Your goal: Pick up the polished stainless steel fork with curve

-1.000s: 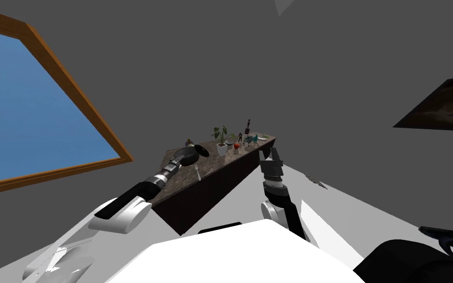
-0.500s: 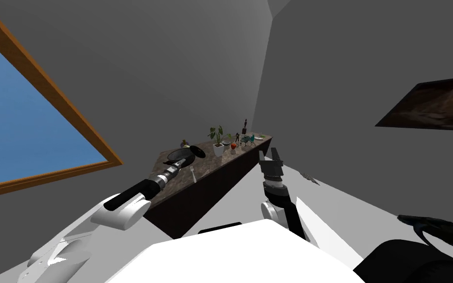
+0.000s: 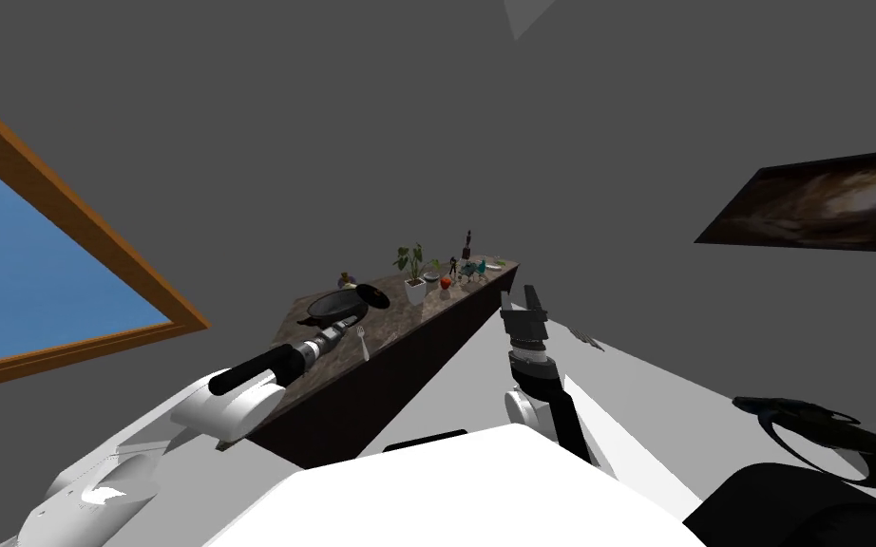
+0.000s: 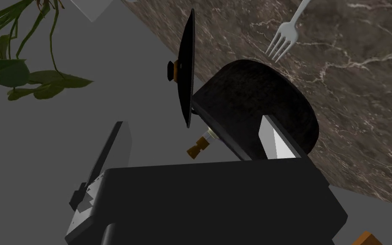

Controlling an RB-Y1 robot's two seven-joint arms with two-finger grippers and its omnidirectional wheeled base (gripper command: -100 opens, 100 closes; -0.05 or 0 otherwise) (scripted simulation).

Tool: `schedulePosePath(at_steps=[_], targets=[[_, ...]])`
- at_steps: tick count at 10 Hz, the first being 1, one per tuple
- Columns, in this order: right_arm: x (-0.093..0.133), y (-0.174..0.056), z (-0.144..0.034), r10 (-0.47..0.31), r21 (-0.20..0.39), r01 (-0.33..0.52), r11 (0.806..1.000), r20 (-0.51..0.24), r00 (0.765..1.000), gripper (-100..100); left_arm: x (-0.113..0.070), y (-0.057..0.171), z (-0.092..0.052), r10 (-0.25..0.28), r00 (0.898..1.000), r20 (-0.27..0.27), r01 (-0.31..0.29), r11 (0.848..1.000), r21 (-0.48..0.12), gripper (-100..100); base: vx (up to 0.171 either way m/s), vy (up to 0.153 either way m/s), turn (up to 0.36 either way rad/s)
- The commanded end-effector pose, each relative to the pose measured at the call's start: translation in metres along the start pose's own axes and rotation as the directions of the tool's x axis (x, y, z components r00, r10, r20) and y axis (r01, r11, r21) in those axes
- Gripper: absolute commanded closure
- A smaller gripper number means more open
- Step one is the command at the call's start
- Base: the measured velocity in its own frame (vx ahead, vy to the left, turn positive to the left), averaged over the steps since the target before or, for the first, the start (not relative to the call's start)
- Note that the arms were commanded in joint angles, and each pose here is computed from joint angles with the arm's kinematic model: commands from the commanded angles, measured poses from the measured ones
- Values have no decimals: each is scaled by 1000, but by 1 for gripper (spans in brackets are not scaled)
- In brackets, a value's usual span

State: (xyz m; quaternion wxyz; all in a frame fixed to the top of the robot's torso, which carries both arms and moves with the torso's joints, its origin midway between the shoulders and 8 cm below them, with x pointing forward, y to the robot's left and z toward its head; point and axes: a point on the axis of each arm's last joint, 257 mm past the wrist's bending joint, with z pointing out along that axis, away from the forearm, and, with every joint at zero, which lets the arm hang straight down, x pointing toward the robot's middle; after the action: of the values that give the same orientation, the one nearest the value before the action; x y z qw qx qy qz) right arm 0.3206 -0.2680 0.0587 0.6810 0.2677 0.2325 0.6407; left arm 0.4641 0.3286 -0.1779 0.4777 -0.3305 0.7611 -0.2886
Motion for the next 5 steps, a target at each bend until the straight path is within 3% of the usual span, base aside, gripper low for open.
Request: schedulePosePath(at_steps=[1,5], targets=[[0,0,0,0,0,0,1000,0,1000,0,3,13,1,14,1000,-21,-15,999,-52,-100,39,-29,-60],[0,0,0,0,0,0,1000,0,1000,0,8,52,-1,60,994,-87,-75,980,-185,-100,46,-26,-87]])
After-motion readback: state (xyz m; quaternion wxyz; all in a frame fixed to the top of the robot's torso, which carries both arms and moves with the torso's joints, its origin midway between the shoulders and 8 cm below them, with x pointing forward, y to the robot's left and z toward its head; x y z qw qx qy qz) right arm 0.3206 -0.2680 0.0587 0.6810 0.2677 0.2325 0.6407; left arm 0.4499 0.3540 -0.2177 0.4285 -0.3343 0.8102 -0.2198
